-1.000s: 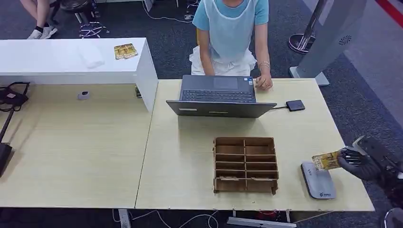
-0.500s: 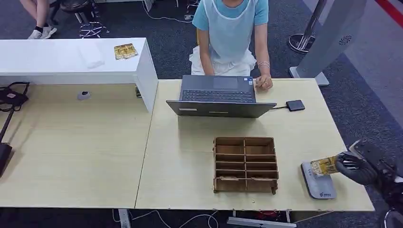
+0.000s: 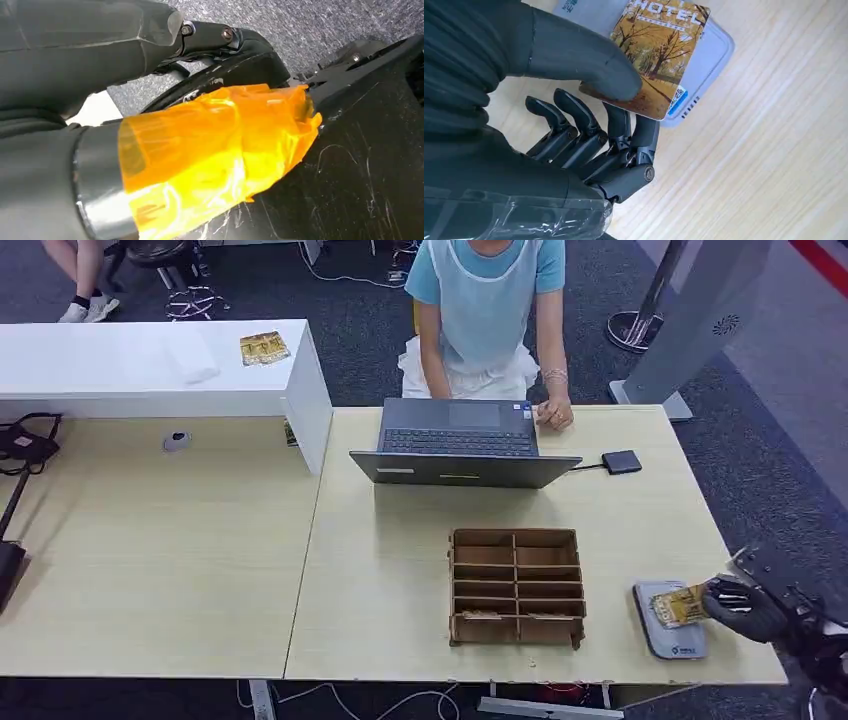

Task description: Pass the card to the sensor for recognition and then transmit it.

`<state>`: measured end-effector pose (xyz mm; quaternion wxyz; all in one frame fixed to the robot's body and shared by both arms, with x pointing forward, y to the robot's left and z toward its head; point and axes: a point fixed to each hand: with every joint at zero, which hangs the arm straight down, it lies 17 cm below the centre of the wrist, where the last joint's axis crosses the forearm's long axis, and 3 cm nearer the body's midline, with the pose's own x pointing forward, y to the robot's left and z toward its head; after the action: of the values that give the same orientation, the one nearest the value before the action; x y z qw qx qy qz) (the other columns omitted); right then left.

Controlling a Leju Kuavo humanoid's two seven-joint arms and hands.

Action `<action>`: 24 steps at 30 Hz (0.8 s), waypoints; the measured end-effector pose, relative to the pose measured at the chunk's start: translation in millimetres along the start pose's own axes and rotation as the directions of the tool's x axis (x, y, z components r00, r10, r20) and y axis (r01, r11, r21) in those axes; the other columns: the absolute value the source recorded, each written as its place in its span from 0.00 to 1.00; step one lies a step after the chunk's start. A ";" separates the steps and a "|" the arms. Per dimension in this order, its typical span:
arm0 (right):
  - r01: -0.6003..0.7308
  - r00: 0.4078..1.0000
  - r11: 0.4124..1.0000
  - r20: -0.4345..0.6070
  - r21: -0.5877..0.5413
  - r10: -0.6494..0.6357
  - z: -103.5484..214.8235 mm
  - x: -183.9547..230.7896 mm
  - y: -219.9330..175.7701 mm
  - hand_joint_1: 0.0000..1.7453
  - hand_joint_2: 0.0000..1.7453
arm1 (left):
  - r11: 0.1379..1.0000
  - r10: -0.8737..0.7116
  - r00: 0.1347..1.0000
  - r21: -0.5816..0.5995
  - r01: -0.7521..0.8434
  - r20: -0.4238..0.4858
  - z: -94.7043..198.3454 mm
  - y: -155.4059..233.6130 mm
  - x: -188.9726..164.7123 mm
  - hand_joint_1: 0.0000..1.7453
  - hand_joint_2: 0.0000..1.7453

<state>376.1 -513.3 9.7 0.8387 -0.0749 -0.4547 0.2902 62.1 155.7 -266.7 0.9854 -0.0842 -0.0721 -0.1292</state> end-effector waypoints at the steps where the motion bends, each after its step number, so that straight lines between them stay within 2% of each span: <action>1: 0.000 1.000 1.000 -0.004 0.004 0.000 -0.3 -1.4 1.7 1.00 1.00 | 1.000 -0.001 1.000 0.000 0.001 0.000 0.0 0.0 0.0 0.00 0.00; 16: 0.013 0.998 1.000 -0.066 0.003 -0.013 -0.2 -24.7 7.2 1.00 1.00 | 1.000 -0.007 1.000 -0.001 0.007 -0.001 0.0 -0.1 0.1 0.00 0.00; 24: 0.040 0.998 0.999 -0.037 -0.014 -0.041 0.0 -20.0 3.6 1.00 1.00 | 1.000 -0.003 1.000 -0.002 0.003 -0.001 0.1 -0.1 0.1 0.00 0.00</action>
<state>366.2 -521.5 -6.1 0.8523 -0.0767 -0.4423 0.2686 62.2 155.7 -266.6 0.9852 -0.0849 -0.0715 -0.1310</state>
